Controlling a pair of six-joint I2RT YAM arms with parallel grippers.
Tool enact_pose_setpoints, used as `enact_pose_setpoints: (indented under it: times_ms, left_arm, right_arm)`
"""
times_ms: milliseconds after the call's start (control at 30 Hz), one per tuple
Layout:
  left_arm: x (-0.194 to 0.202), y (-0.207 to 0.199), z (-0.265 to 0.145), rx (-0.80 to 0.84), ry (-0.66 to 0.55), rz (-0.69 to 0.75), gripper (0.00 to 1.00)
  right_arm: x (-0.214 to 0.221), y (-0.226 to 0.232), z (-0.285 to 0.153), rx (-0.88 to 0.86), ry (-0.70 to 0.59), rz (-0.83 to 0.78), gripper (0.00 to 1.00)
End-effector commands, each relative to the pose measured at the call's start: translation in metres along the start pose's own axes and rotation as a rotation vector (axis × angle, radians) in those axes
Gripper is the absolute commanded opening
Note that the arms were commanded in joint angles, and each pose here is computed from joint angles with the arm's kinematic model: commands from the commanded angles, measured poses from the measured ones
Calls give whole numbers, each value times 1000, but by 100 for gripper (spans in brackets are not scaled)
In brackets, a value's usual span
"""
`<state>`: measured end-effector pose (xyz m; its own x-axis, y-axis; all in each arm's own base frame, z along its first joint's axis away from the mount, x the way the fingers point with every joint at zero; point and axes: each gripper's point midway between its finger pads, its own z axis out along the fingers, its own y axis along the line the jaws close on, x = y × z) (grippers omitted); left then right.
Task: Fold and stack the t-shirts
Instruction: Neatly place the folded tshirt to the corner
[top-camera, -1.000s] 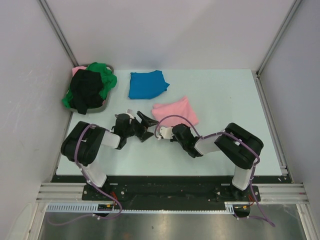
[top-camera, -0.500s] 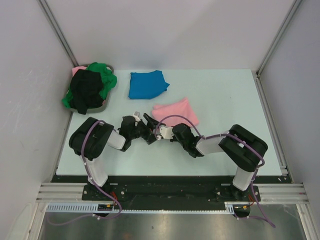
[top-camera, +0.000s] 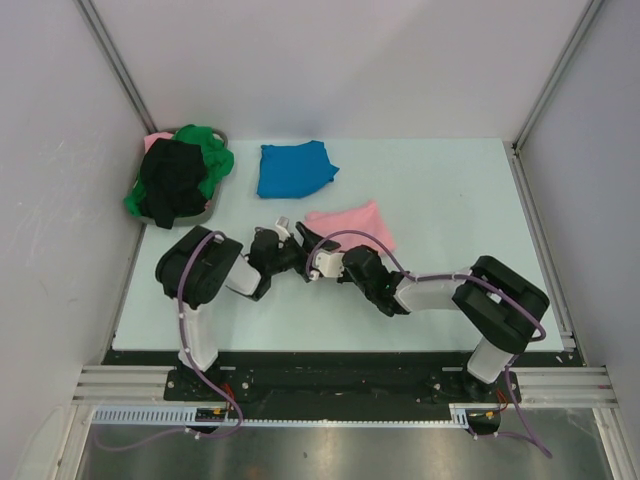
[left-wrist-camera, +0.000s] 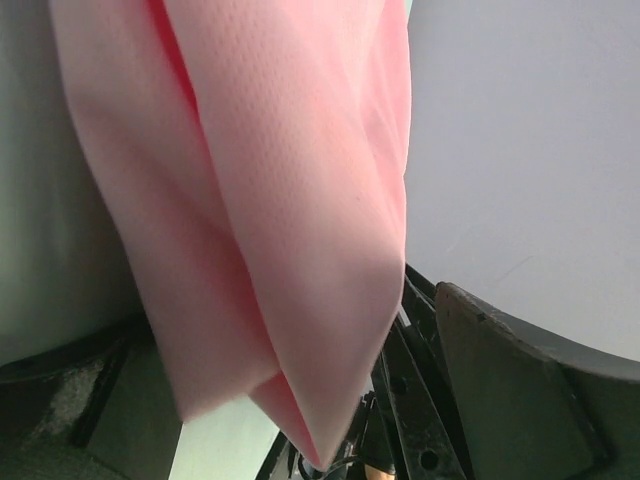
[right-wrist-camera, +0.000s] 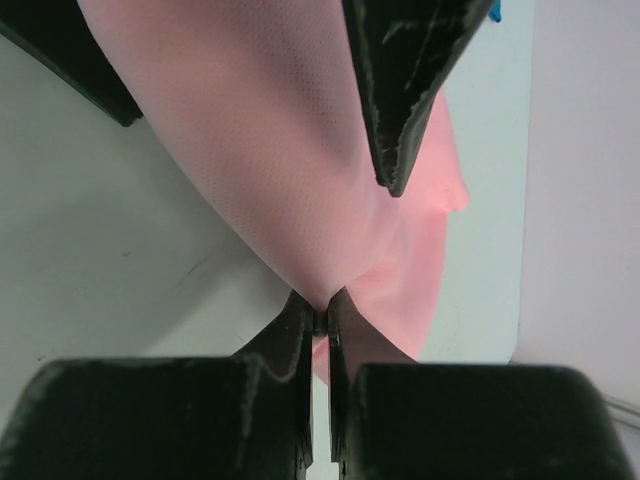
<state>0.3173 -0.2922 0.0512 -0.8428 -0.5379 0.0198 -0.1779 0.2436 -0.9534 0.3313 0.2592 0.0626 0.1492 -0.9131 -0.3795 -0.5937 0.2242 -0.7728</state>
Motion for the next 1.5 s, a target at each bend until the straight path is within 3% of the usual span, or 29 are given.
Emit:
enact_pose_setpoints:
  times_ms: [0,533,700,733,867,900,1067,1133,1167,1200,1300,1467]
  left_arm:
    - [11,50,3,-168,27,-116,100]
    - [7,60,10,-184,40,-109,97]
    - [3,63,7,-189,41,-102,57]
    - [-1,65,6,-196,37,-97,44]
    - [-9,69,2,-215,29,-87,17]
    - [-11,67,1,-213,26,-70,0]
    - [-26,54,-6,-219,4,-23,0]
    - [-33,45,-6,-230,-3,19,0]
    - [-37,31,-6,-215,-15,49,0]
    - [-40,27,-7,-221,-18,92,0]
    - [-58,-4,0,-221,-42,204,0]
    - [-86,-24,7,-261,-44,286,0]
  right_arm:
    - [-24,-30,-12,63,-49,18,0]
    - [-30,-31,-39,48,-41,44,0]
    - [-30,-26,-44,37,-34,48,0]
    - [-29,-25,-45,36,-30,49,0]
    - [-32,-24,-50,31,-36,52,0]
    - [-33,-22,-50,26,-36,48,0]
    - [-27,-11,-56,-1,0,42,0]
    - [-26,-6,-58,-13,6,80,27]
    - [-28,-9,-61,-6,-2,106,47]
    - [-28,-10,-63,-3,-3,135,99]
    - [-19,-35,-71,128,51,205,100]
    - [5,-92,-86,434,160,532,100]
